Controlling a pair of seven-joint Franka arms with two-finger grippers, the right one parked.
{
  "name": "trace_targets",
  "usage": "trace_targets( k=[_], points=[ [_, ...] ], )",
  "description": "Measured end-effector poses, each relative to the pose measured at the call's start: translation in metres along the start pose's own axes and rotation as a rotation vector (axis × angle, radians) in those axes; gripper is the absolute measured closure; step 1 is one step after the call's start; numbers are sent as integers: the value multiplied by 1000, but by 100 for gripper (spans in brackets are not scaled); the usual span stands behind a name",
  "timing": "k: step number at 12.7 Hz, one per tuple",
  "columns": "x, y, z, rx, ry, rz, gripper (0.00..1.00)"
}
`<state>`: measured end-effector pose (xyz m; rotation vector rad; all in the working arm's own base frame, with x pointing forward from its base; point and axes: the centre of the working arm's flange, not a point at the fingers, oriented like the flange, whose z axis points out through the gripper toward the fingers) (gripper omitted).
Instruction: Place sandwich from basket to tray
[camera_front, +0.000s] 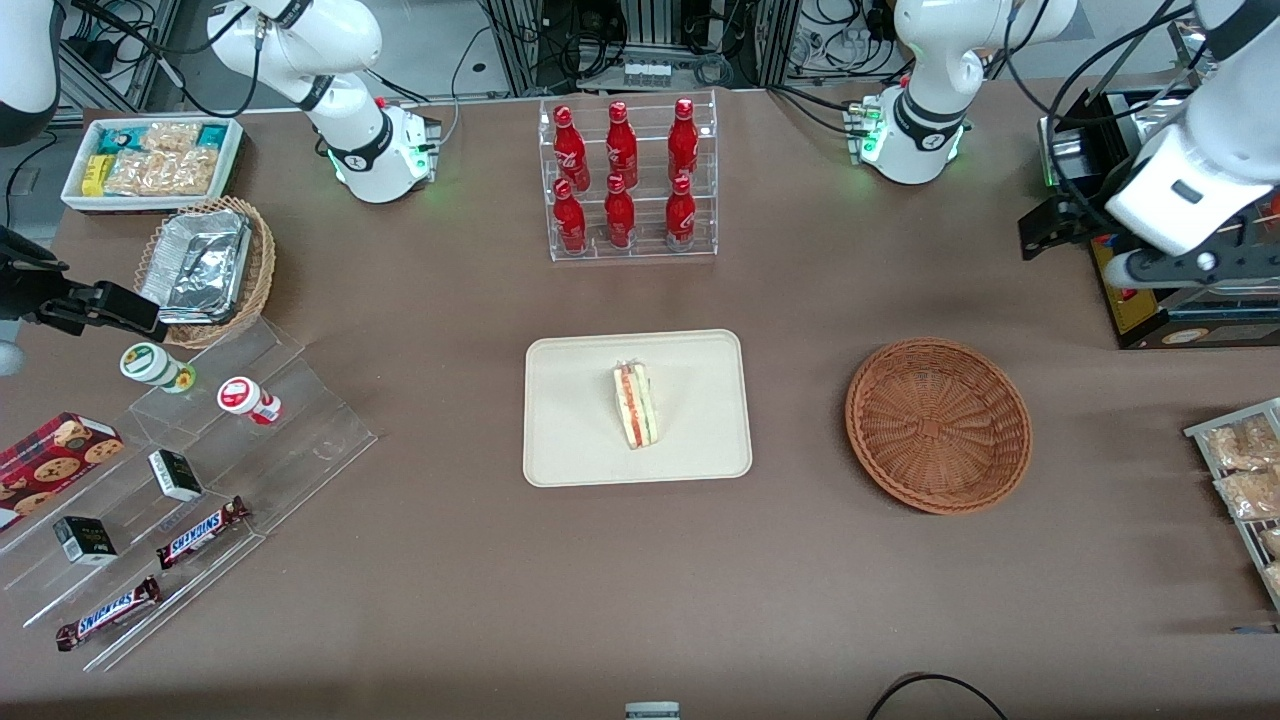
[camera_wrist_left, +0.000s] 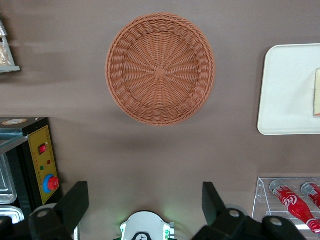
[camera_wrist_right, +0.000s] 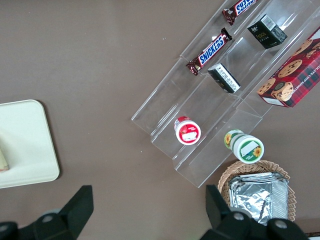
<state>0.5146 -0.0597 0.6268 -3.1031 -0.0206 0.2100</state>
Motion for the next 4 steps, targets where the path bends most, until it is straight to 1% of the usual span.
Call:
trace_targets(
  k=[4],
  points=[
    [3, -26, 4, -8, -3, -20, 0]
  ],
)
